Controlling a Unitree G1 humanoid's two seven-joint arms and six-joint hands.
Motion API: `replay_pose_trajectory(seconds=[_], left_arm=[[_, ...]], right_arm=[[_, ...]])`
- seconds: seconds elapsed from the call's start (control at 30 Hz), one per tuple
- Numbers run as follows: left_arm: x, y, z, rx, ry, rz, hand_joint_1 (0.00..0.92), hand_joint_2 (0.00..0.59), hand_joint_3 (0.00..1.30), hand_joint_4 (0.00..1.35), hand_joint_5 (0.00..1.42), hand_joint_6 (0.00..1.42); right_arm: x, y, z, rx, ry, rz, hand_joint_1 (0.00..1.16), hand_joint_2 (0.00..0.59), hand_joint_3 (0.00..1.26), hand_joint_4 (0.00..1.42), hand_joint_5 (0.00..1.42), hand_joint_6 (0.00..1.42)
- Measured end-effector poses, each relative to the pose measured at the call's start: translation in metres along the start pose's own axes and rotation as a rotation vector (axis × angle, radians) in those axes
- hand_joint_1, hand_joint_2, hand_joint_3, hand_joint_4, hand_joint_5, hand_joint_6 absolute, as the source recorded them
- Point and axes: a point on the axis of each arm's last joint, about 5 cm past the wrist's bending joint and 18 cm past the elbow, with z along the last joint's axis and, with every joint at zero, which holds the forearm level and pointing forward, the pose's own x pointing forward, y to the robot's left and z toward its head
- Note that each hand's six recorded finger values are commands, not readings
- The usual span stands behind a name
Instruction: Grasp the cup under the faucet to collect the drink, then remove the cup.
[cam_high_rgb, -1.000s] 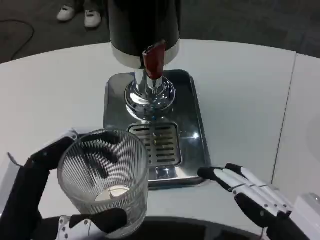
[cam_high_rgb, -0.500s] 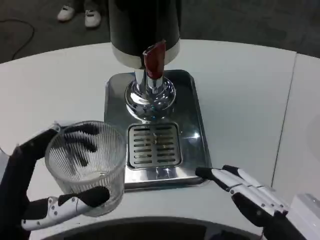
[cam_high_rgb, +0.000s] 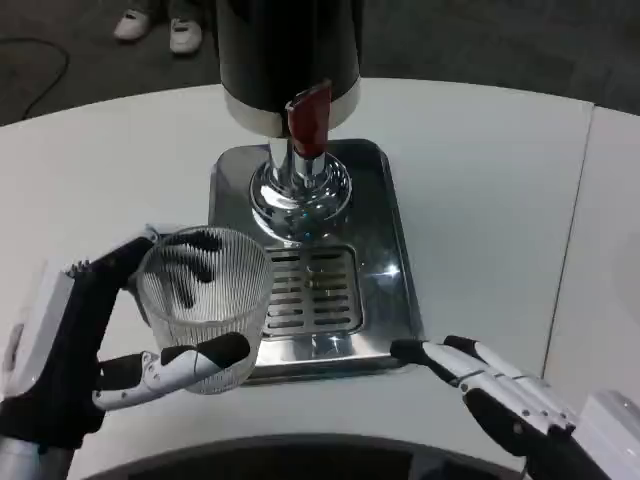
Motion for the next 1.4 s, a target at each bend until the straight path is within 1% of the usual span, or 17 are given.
replay_pose_trajectory(seconds=[0.13,0.27,0.33,0.43,0.67,0.73,0.87,0.93,1.13,1.23,1.4], left_arm=[[0.009,-0.003,-0.0032,0.016,-0.011,0.025,0.709,0.082,0.76,0.86,0.98,1.05],[0.016,-0.01,-0.0068,0.029,-0.016,0.028,0.709,0.082,0.76,0.86,0.98,1.06],[0.021,-0.014,-0.0121,0.044,0.003,0.041,0.708,0.082,0.76,0.86,0.98,1.06],[0.025,-0.02,-0.0164,0.051,0.016,0.054,0.708,0.082,0.76,0.86,0.98,1.06],[0.026,-0.036,-0.0261,0.055,0.068,0.117,0.702,0.079,0.76,0.86,0.99,1.07],[0.025,-0.04,-0.0276,0.066,0.072,0.137,0.699,0.08,0.77,0.87,0.99,1.07],[0.026,-0.047,-0.0293,0.082,0.08,0.152,0.693,0.083,0.77,0.87,1.0,1.07],[0.028,-0.053,-0.0301,0.097,0.082,0.151,0.692,0.083,0.77,0.87,1.0,1.07],[0.031,-0.063,-0.0328,0.132,0.098,0.156,0.69,0.084,0.77,0.87,1.01,1.07],[0.031,-0.07,-0.0338,0.145,0.113,0.159,0.69,0.084,0.77,0.87,1.01,1.07],[0.03,-0.076,-0.0364,0.167,0.147,0.157,0.69,0.084,0.77,0.87,1.01,1.07]], right_arm=[[-0.001,0.0003,0.0,0.003,0.007,0.0,0.25,0.502,0.12,0.11,0.05,0.08],[-0.001,0.0004,0.0001,0.004,0.006,0.0,0.25,0.502,0.12,0.11,0.05,0.09],[-0.001,0.0004,0.0001,0.004,0.005,-0.001,0.25,0.502,0.12,0.11,0.05,0.09],[-0.001,0.0001,0.0,0.001,0.008,-0.002,0.25,0.502,0.13,0.11,0.06,0.09],[-0.003,-0.0018,-0.001,-0.017,0.025,-0.009,0.25,0.502,0.13,0.11,0.06,0.09],[-0.003,-0.0021,-0.0011,-0.019,0.027,-0.011,0.25,0.502,0.13,0.11,0.06,0.09],[-0.003,-0.0026,-0.0013,-0.022,0.028,-0.011,0.25,0.502,0.13,0.11,0.06,0.09],[-0.003,-0.003,-0.0015,-0.024,0.029,-0.012,0.25,0.502,0.13,0.11,0.06,0.09],[-0.004,-0.0041,-0.0021,-0.03,0.037,-0.017,0.25,0.502,0.13,0.11,0.06,0.1],[-0.005,-0.0052,-0.0025,-0.026,0.038,-0.023,0.25,0.502,0.13,0.12,0.07,0.1],[-0.005,-0.0057,-0.0028,-0.03,0.041,-0.021,0.25,0.502,0.13,0.12,0.07,0.1]])
